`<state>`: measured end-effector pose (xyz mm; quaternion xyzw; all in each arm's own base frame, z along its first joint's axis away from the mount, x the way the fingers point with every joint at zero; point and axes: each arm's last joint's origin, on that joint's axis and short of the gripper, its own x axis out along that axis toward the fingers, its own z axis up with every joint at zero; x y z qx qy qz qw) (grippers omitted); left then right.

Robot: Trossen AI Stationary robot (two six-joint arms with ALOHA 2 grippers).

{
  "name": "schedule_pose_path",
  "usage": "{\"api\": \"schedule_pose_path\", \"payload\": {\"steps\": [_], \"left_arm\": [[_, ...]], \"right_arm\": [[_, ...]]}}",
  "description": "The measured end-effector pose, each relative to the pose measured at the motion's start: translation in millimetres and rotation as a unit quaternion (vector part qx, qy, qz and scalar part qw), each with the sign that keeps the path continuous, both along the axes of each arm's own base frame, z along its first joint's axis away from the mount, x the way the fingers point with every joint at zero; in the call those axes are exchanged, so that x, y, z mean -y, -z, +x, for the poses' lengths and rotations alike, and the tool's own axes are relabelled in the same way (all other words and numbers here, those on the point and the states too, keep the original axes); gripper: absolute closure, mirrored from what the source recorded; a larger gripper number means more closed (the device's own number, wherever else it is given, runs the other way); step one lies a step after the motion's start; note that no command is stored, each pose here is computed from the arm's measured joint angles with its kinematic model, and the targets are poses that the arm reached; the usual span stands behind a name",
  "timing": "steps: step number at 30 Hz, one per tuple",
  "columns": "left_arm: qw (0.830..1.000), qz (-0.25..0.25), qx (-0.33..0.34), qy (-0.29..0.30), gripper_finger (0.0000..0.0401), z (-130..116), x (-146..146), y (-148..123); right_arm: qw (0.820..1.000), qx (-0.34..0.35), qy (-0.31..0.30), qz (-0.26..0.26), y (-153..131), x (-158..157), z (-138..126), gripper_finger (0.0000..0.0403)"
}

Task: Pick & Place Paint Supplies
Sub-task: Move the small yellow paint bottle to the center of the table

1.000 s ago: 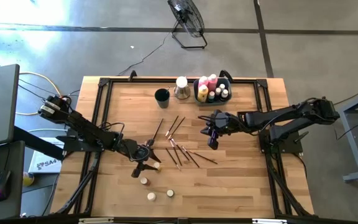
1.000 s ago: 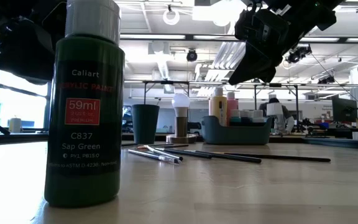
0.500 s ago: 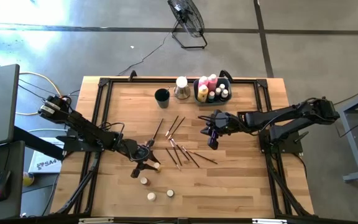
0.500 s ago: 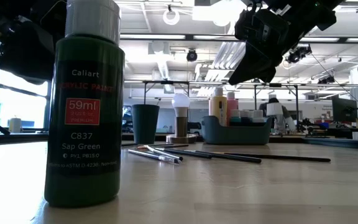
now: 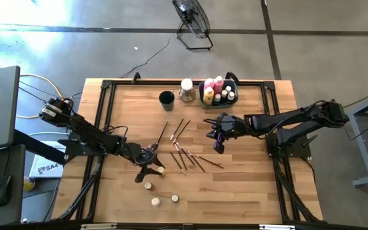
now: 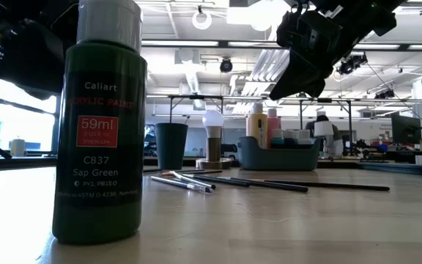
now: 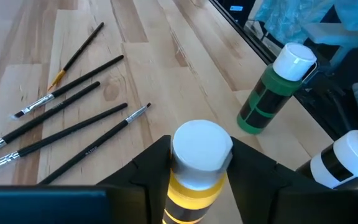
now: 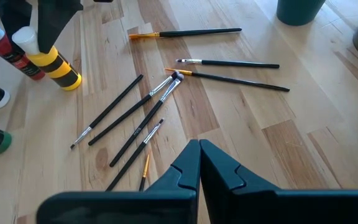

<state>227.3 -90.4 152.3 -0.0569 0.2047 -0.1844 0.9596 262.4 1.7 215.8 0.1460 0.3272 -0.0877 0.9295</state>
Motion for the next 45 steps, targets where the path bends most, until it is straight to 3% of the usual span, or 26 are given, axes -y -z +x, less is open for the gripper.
{"api": "schedule_pose_path", "payload": {"steps": [5, 13, 28, 35, 45], "left_arm": [[1.000, 0.001, 0.001, 0.000, 0.0282, 0.0, -0.1, 0.0], [1.000, -0.002, 0.003, -0.004, 0.0269, 0.2, -0.2, -0.5], [0.995, 0.027, 0.032, -0.088, 0.0274, 5.0, -4.1, -5.9], [0.986, 0.050, 0.072, -0.141, 0.0274, 21.6, -9.7, -26.2], [0.974, 0.039, 0.090, -0.205, 0.0274, 56.5, -56.2, -64.0]], "right_arm": [[1.000, 0.000, -0.002, 0.001, -0.1, -0.1, 0.0, 0.0401], [1.000, 0.008, -0.004, 0.003, -11.0, -0.1, -9.7, 0.0401], [0.998, -0.042, 0.033, 0.038, -38.4, 0.9, -70.7, 0.0401], [0.997, -0.054, 0.035, 0.037, -41.0, 1.2, -81.8, 0.0401], [0.997, -0.063, 0.030, 0.031, -39.8, 1.2, -82.9, 0.0401]]}}
